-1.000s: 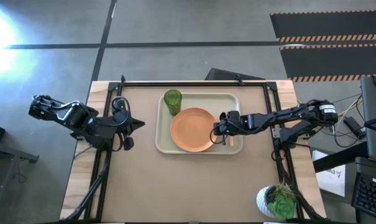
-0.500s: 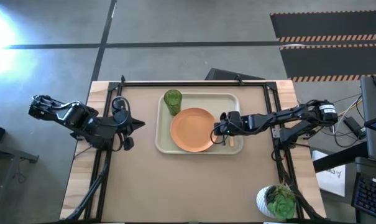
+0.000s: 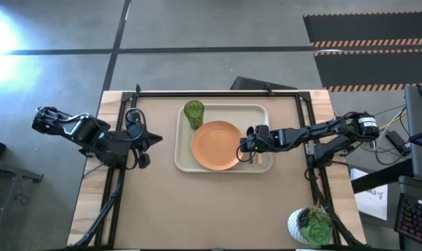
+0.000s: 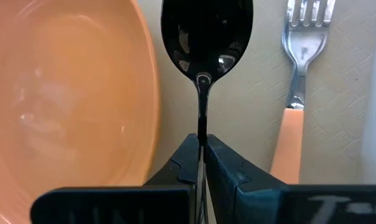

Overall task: Pick and place plate/cup/fork/spoon on tray
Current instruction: Put the black spoon on the light brown serving tray to the right of the orange plate

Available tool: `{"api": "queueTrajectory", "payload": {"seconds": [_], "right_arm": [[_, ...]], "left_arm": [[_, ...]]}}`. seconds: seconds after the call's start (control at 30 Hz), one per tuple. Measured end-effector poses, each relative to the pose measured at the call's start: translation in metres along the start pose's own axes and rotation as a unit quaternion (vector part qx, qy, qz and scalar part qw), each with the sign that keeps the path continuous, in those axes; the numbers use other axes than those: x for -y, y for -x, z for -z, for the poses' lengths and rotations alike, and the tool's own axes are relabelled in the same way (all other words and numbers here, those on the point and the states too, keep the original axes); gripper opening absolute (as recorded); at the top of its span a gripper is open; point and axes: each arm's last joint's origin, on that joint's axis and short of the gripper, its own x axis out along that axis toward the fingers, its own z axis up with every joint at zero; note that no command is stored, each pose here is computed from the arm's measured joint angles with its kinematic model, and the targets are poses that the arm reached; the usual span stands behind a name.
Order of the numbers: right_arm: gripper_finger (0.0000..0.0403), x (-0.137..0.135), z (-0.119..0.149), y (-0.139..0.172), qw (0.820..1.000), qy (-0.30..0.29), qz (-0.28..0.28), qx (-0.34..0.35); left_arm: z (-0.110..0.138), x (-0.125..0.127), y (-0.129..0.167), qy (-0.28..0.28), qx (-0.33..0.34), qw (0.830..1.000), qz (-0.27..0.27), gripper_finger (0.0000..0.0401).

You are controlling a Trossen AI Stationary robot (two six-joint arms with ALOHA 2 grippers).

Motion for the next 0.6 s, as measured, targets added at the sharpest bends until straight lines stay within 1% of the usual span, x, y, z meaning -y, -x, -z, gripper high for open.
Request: {"api": "queueTrajectory", "payload": {"seconds": [0.27,0.6], "right_arm": [[0.0008,0.0070,0.0030,-0.0033,1.000,-0.009,0.009,-0.004],[0.0008,0.0067,0.0035,-0.0035,1.000,-0.008,0.005,-0.012]], "left_arm": [[0.0000,0.0000,0.0000,0.000,0.000,1.000,0.000,0.0000],[0.0000,0.0000,0.0000,0.000,0.000,1.000,0.000,0.0000]]}}
